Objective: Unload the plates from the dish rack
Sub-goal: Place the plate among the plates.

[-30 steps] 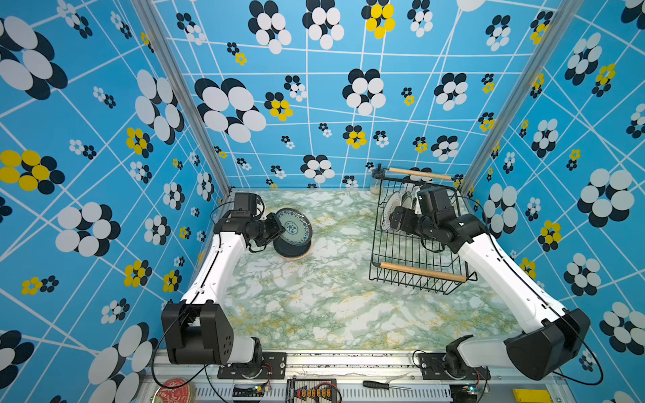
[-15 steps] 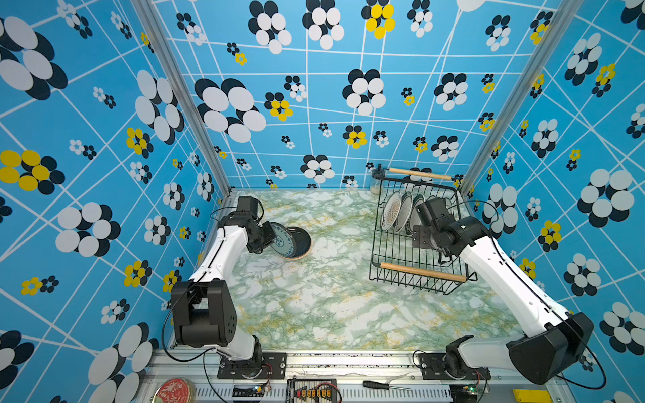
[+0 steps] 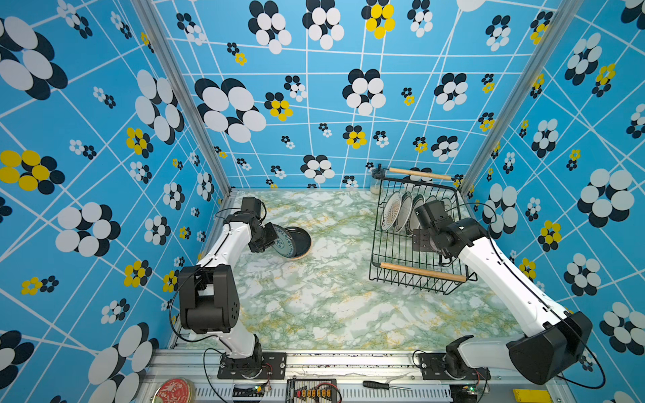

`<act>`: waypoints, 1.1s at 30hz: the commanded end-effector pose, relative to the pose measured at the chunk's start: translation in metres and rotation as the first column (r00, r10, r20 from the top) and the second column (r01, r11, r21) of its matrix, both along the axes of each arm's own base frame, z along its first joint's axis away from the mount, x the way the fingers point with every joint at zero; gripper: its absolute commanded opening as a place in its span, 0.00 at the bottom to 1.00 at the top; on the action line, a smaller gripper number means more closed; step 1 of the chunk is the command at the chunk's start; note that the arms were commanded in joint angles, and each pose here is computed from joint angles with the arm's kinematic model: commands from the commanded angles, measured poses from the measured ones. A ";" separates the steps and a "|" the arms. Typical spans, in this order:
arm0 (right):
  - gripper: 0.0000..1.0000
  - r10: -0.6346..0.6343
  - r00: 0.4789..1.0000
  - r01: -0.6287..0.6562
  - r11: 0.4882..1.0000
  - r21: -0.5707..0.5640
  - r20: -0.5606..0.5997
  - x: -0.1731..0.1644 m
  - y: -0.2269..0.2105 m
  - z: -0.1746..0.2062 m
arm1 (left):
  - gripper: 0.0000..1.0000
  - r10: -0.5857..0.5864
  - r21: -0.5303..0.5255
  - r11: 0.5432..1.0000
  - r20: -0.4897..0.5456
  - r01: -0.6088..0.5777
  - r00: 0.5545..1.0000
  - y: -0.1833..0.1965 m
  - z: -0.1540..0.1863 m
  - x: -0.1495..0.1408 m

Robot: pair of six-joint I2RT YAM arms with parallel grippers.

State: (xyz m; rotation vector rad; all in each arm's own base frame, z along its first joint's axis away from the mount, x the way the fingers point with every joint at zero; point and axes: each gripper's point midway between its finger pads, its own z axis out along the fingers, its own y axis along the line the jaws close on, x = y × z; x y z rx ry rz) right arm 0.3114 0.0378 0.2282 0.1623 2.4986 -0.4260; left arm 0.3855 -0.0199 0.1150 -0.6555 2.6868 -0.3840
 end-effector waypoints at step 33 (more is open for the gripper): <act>0.99 0.047 0.998 -0.046 0.999 0.026 -0.039 -0.006 0.007 -0.011 | 0.52 -0.041 -0.065 0.997 -0.072 0.036 0.997 -0.010 -0.035 0.011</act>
